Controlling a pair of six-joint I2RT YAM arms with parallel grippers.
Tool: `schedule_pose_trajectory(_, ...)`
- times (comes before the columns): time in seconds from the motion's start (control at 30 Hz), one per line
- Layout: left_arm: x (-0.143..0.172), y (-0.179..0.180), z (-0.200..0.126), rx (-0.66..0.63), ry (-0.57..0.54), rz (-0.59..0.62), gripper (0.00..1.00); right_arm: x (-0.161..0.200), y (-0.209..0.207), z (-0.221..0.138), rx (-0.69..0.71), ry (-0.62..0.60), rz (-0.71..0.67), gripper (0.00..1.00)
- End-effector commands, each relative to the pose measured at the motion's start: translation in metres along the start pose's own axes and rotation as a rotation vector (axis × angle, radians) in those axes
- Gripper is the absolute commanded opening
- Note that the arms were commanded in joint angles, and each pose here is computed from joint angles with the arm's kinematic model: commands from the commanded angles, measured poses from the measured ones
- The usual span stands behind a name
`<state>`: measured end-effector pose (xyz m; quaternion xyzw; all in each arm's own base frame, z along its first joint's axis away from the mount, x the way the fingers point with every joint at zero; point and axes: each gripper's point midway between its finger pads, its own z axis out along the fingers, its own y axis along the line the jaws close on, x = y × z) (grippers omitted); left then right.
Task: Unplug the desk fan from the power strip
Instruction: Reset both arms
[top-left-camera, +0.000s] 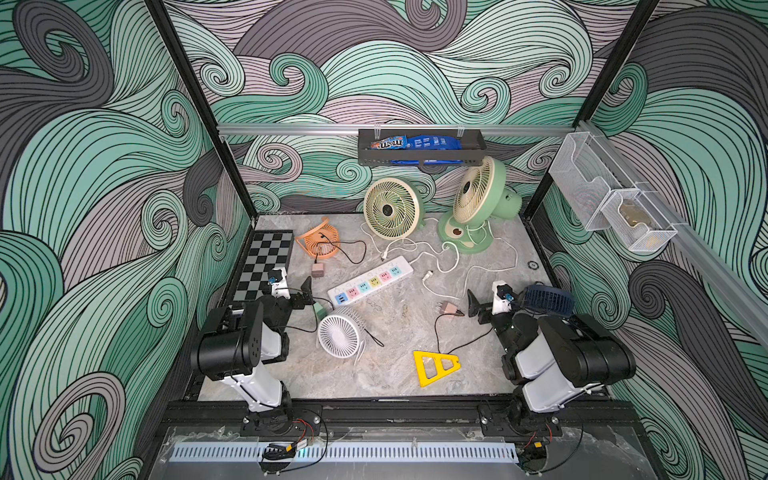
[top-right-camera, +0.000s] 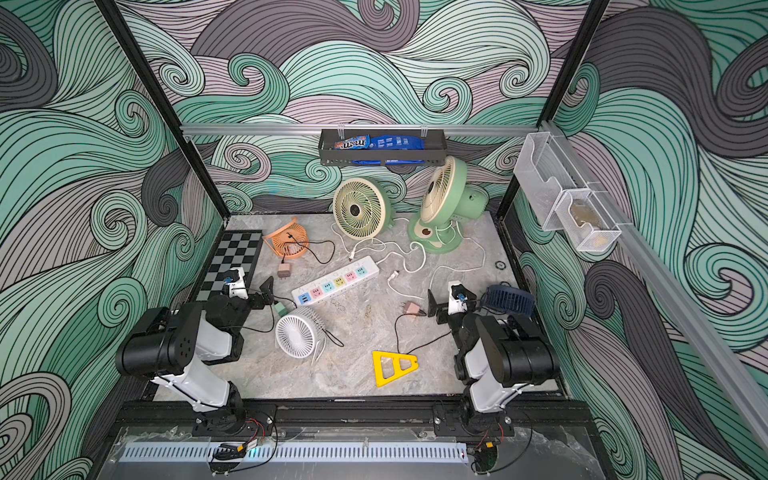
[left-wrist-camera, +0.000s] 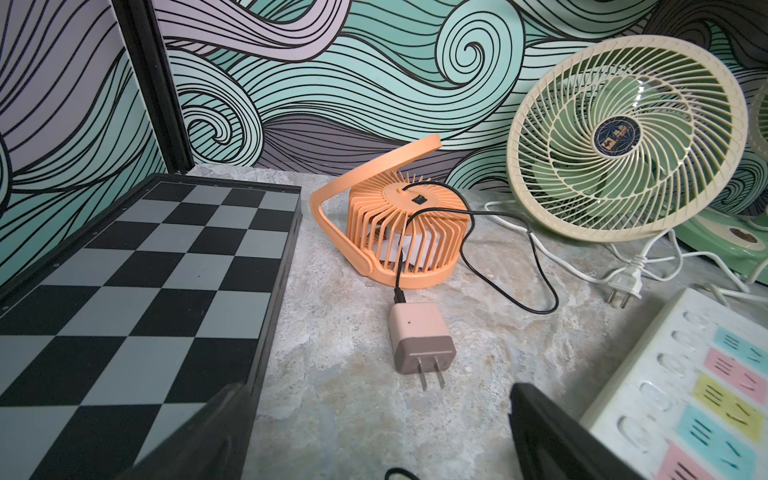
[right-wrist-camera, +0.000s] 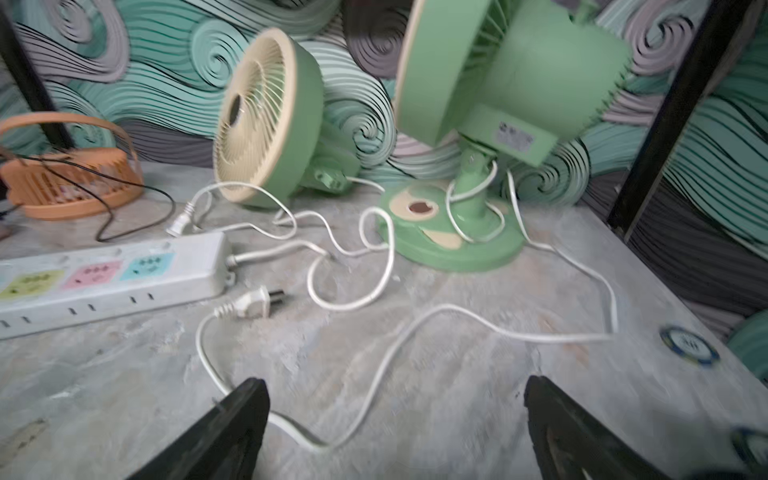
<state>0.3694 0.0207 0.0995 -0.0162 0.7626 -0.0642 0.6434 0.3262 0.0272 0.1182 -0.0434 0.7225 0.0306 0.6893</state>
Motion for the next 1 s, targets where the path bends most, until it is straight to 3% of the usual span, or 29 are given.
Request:
schedule_pose_trajectory(0.0, -0.004, -0.002, 0.001, 0.001, -0.02, 0.0, 0.99, -0.062, -0.015, -0.001, 0.074, -0.244, 0.047, 0.99)
schedule_pose_trajectory(0.33, -0.004, -0.002, 0.001, 0.003, -0.018, -0.001, 0.99, -0.046, -0.013, 0.036, 0.117, -0.117, 0.002, 0.99)
schedule_pose_trajectory(0.97, -0.004, -0.001, 0.001, 0.001, -0.02, 0.0, 0.99, -0.043, -0.021, 0.04, 0.186, -0.1, 0.019, 0.99)
